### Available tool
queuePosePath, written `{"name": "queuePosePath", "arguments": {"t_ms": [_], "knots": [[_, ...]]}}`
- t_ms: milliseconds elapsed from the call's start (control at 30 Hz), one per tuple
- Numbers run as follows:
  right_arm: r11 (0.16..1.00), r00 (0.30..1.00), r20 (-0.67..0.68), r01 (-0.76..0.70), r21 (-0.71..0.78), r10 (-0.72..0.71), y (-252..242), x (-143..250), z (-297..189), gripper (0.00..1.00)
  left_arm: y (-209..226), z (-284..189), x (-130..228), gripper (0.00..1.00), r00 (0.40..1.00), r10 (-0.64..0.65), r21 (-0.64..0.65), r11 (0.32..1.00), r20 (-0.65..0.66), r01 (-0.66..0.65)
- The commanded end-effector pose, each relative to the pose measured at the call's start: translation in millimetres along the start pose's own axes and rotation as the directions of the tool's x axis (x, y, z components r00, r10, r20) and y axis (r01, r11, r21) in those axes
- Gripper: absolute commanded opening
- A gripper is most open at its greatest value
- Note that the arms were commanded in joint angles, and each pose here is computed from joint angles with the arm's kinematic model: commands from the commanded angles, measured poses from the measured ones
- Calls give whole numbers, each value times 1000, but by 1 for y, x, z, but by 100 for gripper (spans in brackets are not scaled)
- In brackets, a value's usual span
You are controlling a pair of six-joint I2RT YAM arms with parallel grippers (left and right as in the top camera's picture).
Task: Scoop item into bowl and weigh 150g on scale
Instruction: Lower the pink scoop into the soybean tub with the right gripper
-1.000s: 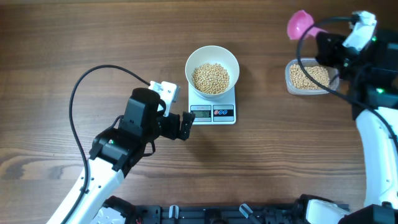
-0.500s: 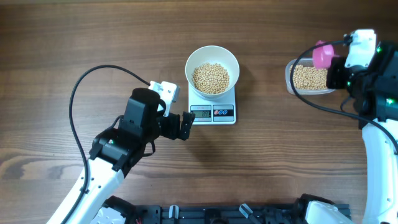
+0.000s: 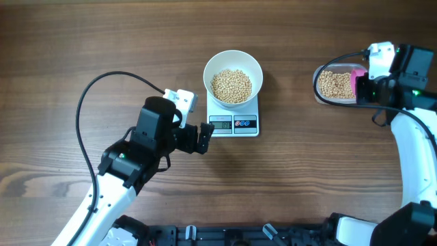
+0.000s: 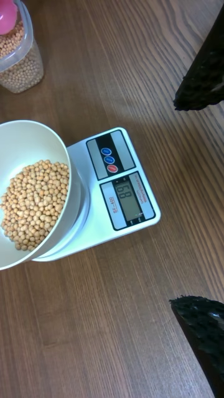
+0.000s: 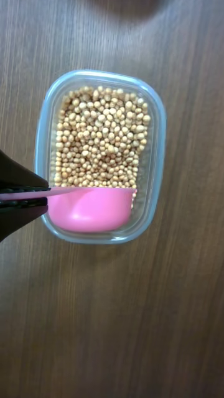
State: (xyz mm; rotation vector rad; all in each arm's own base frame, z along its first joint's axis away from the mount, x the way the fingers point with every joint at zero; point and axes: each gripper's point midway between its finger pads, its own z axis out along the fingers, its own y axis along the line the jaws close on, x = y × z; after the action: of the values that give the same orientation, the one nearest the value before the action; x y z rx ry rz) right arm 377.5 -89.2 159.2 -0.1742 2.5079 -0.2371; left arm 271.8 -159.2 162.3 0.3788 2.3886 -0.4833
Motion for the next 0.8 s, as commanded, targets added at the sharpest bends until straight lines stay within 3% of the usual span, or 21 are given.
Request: {"name": "queuePosePath", "arguments": {"t_ms": [0, 233, 533, 667, 767], "knots": [[994, 997, -54, 52, 95, -47, -7, 4, 9, 4, -2, -2, -1, 100, 1000, 15, 7, 1000, 11, -15], [994, 992, -91, 92, 54, -87, 14, 6, 28, 4, -2, -2, -1, 100, 1000, 15, 7, 1000, 10, -15], [999, 995, -94, 25, -45, -29, 39, 8, 39, 4, -2, -2, -1, 100, 1000, 15, 7, 1000, 11, -15], [972, 998, -52, 6, -237, -19, 72, 2, 34, 4, -2, -2, -1, 100, 1000, 15, 7, 1000, 11, -15], [965, 998, -59, -48, -257, 34, 76, 1, 33, 4, -2, -2, -1, 100, 1000, 15, 7, 1000, 11, -15]]}}
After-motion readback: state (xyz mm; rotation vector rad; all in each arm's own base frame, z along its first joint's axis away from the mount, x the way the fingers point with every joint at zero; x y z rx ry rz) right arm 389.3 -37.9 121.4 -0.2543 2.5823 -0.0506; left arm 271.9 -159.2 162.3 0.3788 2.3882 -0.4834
